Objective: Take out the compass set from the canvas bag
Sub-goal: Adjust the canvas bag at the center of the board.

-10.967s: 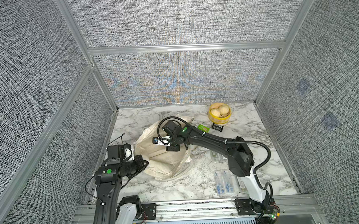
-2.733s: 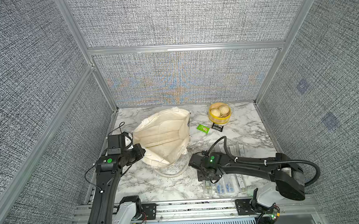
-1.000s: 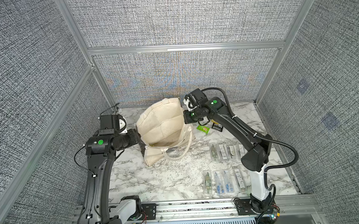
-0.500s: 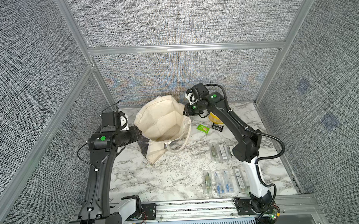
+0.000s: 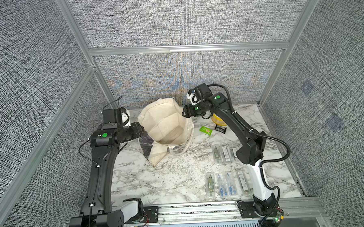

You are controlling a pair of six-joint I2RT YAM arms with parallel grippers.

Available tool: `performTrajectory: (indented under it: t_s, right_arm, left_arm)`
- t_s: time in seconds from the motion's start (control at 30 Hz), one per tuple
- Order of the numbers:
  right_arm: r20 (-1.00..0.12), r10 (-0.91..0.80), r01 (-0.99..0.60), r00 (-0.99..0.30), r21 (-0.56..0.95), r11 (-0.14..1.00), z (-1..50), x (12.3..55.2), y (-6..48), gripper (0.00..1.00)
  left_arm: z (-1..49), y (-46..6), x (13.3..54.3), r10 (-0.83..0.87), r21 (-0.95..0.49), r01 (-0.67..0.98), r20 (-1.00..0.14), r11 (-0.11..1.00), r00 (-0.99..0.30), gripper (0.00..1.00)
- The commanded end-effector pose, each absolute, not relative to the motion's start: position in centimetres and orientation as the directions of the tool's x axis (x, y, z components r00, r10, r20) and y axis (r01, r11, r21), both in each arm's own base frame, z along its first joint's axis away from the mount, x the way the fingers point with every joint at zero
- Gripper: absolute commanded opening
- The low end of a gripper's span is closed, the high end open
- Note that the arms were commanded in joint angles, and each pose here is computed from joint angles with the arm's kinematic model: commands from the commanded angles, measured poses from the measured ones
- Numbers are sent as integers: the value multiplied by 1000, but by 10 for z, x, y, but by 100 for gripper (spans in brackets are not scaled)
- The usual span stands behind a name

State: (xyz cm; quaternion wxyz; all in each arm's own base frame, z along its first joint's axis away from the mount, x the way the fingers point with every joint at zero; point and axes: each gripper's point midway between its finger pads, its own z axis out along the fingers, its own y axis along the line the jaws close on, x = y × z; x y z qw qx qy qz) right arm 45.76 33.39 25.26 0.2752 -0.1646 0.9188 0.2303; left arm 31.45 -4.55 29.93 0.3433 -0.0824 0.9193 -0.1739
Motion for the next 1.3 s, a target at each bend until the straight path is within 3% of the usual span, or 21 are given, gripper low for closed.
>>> performTrajectory:
  t_s: [0.0,0.57,0.73,1.03,1.17,1.27]
  right_arm:
    - [-610,-183,-456,-771,327,828,264,458,338,77]
    - [-641,-203,-452,-740,251,856,267,465,334,79]
    - [-672,-231,-430,-703,143,892,276,473,316,90]
    - [-699,-240,-461,-673,143,876,288,471,322,94]
    - [-739,-232,-475,-633,134,870,316,463,320,94]
    - [-811,-219,-466,-543,74,882,365,452,300,94]
  left_arm:
    - [311,-45,314,-276,-380,-24,-625,925,-730,55]
    - [303,-48,322,-271,-390,-15,-612,921,-743,55]
    - [302,-47,324,-266,-383,-14,-614,924,-743,55]
    - [302,-47,328,-263,-379,-11,-620,925,-739,55]
    - [312,-39,330,-257,-342,-23,-657,939,-709,55]
    - [337,-7,333,-286,-261,-132,-745,956,-603,54]
